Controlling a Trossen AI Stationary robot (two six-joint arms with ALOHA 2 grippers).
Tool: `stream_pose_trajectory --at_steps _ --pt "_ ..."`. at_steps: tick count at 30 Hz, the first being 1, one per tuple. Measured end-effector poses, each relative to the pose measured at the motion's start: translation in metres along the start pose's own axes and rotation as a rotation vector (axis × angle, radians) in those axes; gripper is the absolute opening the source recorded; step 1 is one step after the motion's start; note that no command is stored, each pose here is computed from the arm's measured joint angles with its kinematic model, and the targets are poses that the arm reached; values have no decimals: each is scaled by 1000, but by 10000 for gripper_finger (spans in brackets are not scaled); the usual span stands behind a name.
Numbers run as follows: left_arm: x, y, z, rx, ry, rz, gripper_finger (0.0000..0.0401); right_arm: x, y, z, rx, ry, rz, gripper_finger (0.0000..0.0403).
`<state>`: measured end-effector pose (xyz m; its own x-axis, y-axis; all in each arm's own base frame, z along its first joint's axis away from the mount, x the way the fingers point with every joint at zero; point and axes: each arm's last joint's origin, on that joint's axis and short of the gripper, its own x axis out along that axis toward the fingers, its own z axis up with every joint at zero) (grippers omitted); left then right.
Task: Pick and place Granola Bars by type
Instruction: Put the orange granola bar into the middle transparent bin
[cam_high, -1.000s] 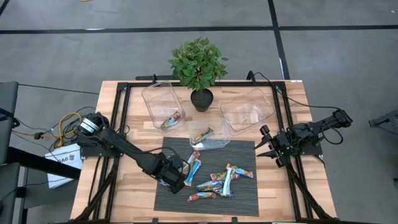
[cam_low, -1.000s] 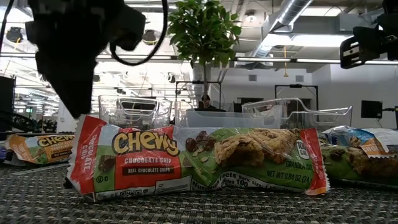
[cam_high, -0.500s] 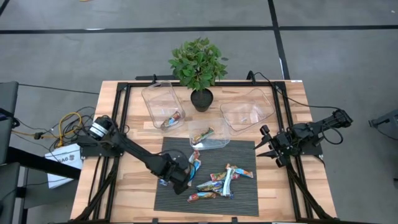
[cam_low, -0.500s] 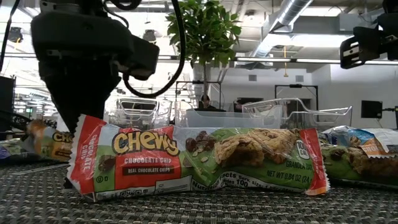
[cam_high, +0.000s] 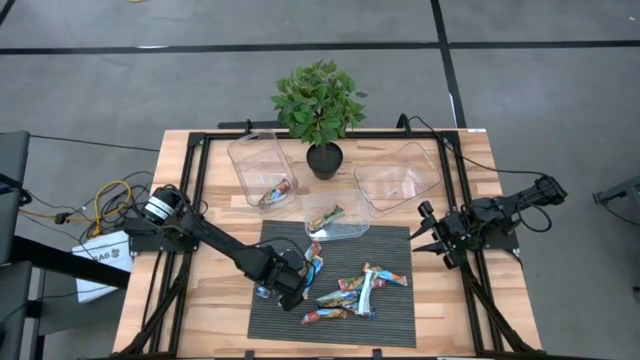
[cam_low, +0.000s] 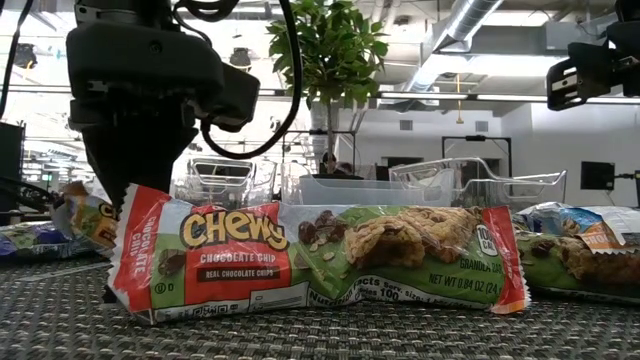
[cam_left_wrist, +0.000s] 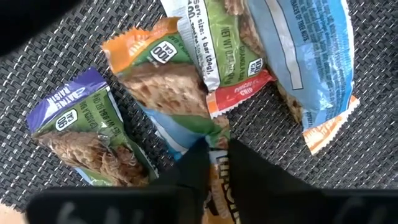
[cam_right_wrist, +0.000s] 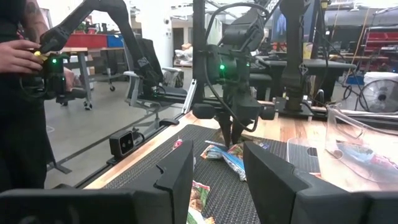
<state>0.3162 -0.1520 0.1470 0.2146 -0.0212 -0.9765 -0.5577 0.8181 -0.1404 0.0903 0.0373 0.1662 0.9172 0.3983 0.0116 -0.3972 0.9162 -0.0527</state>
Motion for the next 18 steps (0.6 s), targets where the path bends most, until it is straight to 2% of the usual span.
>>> stream_pose_trajectory --at_steps 2,4,9,18 --pt "0 -1 0 -1 -2 -8 15 0 0 0 0 0 0 134" --pt "-1 -1 1 -1 -4 -14 7 0 0 0 0 0 0 133" --pt "-11 -1 1 -4 -17 -43 11 0 0 0 0 0 0 134" --pt "-57 4 6 -32 -191 -99 5 0 0 0 0 0 0 133"
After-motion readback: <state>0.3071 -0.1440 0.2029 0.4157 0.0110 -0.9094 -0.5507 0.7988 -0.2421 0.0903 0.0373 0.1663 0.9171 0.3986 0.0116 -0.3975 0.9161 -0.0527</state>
